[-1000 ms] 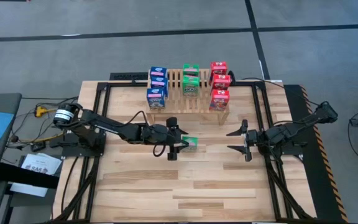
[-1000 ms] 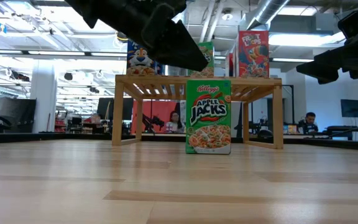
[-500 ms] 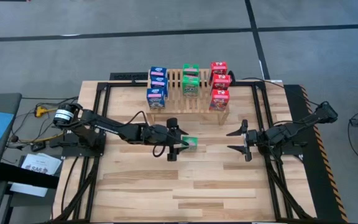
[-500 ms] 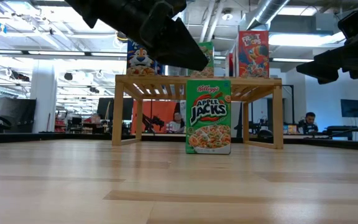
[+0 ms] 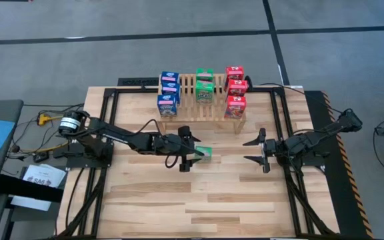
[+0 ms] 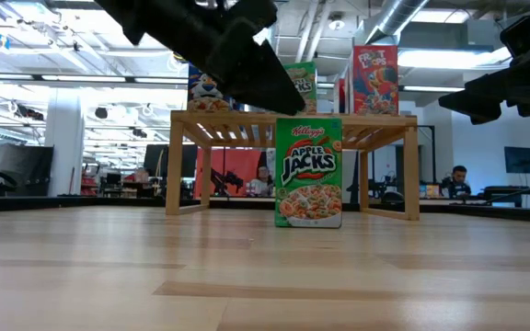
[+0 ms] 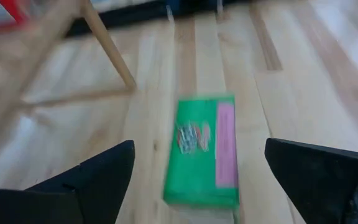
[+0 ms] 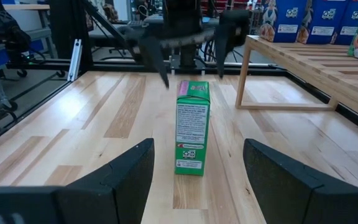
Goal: Stack cereal on shelf
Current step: Put the green cereal box on the shelf aligned with the other green cereal boxes
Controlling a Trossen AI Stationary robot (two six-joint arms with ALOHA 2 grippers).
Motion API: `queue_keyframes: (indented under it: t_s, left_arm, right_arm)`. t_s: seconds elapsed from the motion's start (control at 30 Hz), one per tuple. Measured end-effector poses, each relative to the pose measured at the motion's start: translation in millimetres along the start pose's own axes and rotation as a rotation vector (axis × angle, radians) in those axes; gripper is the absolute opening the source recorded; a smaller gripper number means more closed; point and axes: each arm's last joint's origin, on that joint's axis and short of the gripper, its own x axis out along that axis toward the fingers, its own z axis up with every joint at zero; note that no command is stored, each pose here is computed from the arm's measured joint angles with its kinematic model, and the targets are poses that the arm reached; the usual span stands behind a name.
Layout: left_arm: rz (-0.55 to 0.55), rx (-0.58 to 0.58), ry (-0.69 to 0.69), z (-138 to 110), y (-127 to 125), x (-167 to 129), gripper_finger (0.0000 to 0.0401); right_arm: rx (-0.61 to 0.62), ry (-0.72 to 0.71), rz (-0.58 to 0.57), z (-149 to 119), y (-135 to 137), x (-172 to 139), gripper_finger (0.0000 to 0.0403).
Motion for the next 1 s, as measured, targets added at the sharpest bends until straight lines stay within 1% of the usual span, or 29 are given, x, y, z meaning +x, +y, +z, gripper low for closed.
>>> queue_keyframes:
  t_s: [0.07,0.17,0.27,0.47,0.6,0.67,0.73,1.0]
  left_arm:
    - [-0.006,-0.011,0.035,-8,-1,6,0.0352]
    - [-0.019,-0.037,0.039,-15,-2,15,0.0352]
    - [-0.008,-0.041,0.021,-16,-1,20,0.0352]
    - [-0.002,-0.091,0.033,-17,2,20,0.0352]
    - [-0.006,-0.091,0.055,-19,1,20,0.0349]
    - [-0.012,-0.091,0.061,-20,1,21,0.0338]
    - [-0.015,-0.089,0.066,-22,0,21,0.0319]
    - [-0.062,-0.093,0.050,-22,-2,23,0.0223]
  right_arm:
    - [0.000,0.000,0.000,0,0,0,0.0271]
    - [0.001,-0.001,0.000,0,0,0,0.0271]
    - [0.000,-0.001,0.000,0,0,0,0.0271]
    - [0.001,-0.001,-0.001,0,0,0,0.0271]
    - [0.001,-0.001,0.000,0,0,0,0.0271]
    - [0.000,-0.001,0.000,0,0,0,0.0271]
    - [0.000,-0.001,0.000,0,0,0,0.0271]
    - [0.000,-0.001,0.000,0,0,0,0.0271]
